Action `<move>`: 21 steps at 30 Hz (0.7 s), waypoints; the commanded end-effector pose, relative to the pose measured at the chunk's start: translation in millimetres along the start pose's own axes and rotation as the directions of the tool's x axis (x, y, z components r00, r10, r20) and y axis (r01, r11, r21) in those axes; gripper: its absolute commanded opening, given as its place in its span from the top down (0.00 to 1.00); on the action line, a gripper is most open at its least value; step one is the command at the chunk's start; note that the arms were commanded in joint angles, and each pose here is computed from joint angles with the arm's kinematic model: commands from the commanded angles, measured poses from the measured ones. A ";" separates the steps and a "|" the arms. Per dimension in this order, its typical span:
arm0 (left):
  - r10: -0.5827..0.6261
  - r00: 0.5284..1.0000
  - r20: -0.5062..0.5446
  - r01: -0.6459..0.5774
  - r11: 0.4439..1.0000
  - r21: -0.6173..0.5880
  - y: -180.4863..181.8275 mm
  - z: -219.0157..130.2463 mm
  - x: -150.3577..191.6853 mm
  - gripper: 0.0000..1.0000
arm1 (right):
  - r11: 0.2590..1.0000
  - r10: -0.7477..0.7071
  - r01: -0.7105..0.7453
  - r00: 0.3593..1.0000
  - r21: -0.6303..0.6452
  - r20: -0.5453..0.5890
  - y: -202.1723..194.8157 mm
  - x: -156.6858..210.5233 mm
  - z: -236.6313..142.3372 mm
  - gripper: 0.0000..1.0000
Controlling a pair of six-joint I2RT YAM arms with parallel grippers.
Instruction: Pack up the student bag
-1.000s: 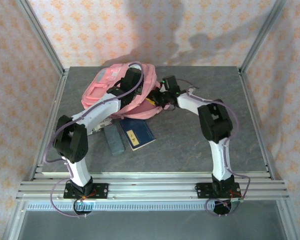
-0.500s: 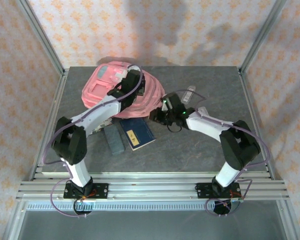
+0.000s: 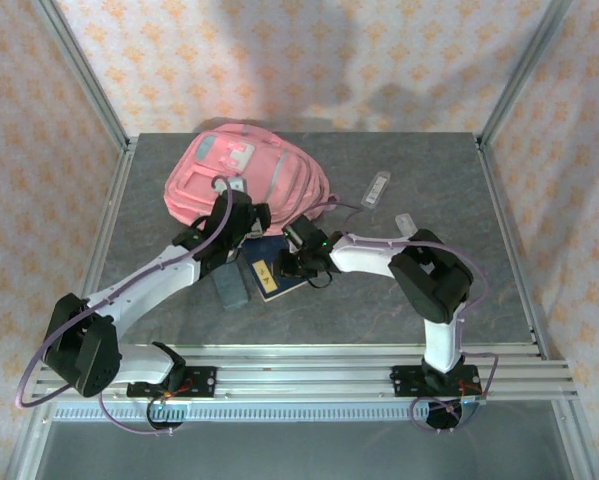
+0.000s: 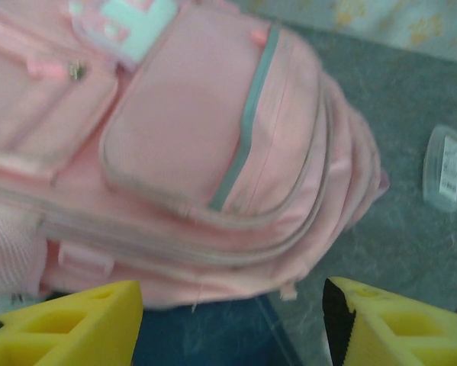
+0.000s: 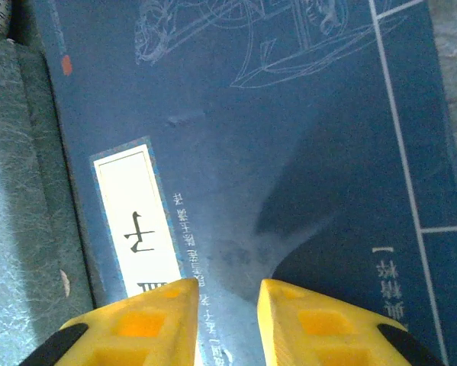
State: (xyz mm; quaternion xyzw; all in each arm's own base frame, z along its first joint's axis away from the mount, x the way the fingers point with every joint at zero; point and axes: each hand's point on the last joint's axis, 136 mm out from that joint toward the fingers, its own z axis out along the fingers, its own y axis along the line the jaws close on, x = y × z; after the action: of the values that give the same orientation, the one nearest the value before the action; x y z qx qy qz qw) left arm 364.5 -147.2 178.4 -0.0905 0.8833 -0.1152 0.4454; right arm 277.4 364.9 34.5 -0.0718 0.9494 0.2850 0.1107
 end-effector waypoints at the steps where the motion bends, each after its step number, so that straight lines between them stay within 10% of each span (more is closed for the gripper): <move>1: -0.115 0.993 -0.034 0.117 0.991 0.064 -5.6 -3.6 19.0 0.34 | 0.981 0.065 -0.052 0.996 0.188 -0.060 -55.1 31.2 10.5 0.73; 12: -0.119 0.971 -0.208 0.138 0.987 0.082 -26.7 1.2 102.6 0.34 | 0.951 0.193 -0.173 0.980 0.255 -0.055 -111.4 96.5 -37.1 0.73; 21: -0.076 0.932 -0.356 0.091 0.995 0.027 -40.4 10.6 170.1 0.34 | 0.980 0.129 -0.151 0.978 0.129 0.164 -67.4 34.4 -90.4 0.52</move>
State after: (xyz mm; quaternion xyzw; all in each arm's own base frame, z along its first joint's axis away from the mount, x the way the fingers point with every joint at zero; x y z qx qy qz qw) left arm 278.6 -228.9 60.3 -0.0768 0.9398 -0.1694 0.2867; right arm 227.2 277.5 41.9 -0.0010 0.9593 0.2543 0.1231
